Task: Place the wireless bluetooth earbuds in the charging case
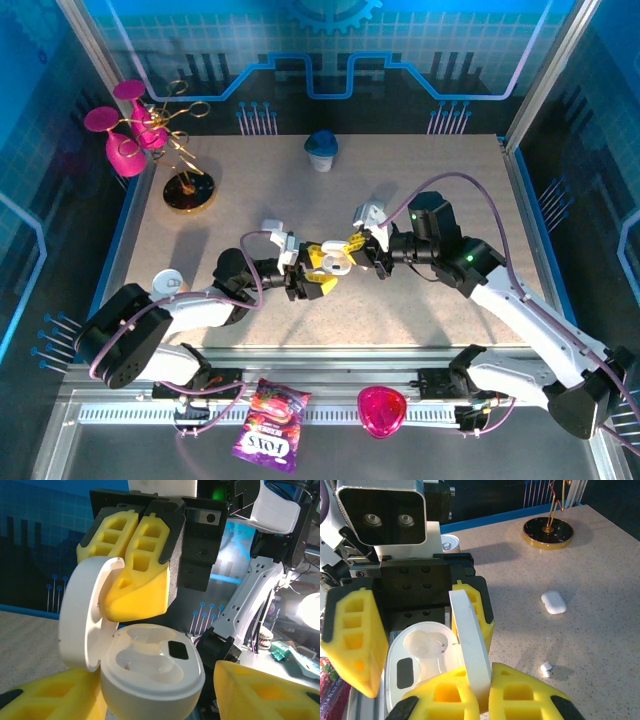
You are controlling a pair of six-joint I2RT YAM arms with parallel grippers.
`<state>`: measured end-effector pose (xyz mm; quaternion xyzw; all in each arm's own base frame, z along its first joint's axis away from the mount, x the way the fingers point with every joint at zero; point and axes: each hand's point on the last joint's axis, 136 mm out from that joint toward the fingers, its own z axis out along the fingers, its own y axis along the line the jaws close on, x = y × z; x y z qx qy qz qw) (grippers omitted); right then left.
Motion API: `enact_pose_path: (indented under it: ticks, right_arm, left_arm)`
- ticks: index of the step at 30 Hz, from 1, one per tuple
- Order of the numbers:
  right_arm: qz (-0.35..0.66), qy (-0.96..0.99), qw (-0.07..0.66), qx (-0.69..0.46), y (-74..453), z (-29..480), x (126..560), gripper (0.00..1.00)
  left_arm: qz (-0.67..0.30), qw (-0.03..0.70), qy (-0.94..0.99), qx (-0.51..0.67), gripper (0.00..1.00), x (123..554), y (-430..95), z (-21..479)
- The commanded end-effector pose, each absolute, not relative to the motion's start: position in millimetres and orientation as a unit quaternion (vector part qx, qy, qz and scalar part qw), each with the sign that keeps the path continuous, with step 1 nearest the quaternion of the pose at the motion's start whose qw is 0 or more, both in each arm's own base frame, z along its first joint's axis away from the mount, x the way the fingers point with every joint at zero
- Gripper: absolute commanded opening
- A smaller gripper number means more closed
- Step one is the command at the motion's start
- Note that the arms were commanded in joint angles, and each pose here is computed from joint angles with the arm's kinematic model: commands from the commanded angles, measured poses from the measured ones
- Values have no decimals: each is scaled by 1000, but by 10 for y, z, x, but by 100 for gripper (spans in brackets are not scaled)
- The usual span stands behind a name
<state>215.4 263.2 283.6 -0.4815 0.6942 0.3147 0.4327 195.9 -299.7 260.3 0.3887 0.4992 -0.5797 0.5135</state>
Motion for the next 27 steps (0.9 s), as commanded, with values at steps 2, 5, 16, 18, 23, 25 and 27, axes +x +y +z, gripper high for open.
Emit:
enact_pose_path:
  ticks: [2,5,16,18,23,25,27]
  right_arm:
    - [308,683,447,-489,2658,2943,2153,2]
    - [308,682,450,-487,2659,2950,2160,2]
    - [317,679,439,-495,2699,2918,2133,2]
    - [314,680,440,-495,2691,2914,2138,2]
    - [311,684,440,-492,2684,2904,2150,3]
    - [309,684,443,-491,2677,2911,2158,6]
    - [306,686,446,-488,2667,2915,2171,8]
  left_arm:
    - [-580,525,481,395,58,1974,-3016,2724]
    - [-581,524,480,396,58,1975,-3025,2726]
    - [-581,524,480,397,48,1989,-3034,2729]
    - [-581,524,480,397,46,1987,-3033,2720]
    - [-580,523,481,397,41,1985,-3032,2709]
    - [-580,524,481,397,38,1987,-3030,2710]
    - [-579,524,481,398,37,1984,-3029,2702]
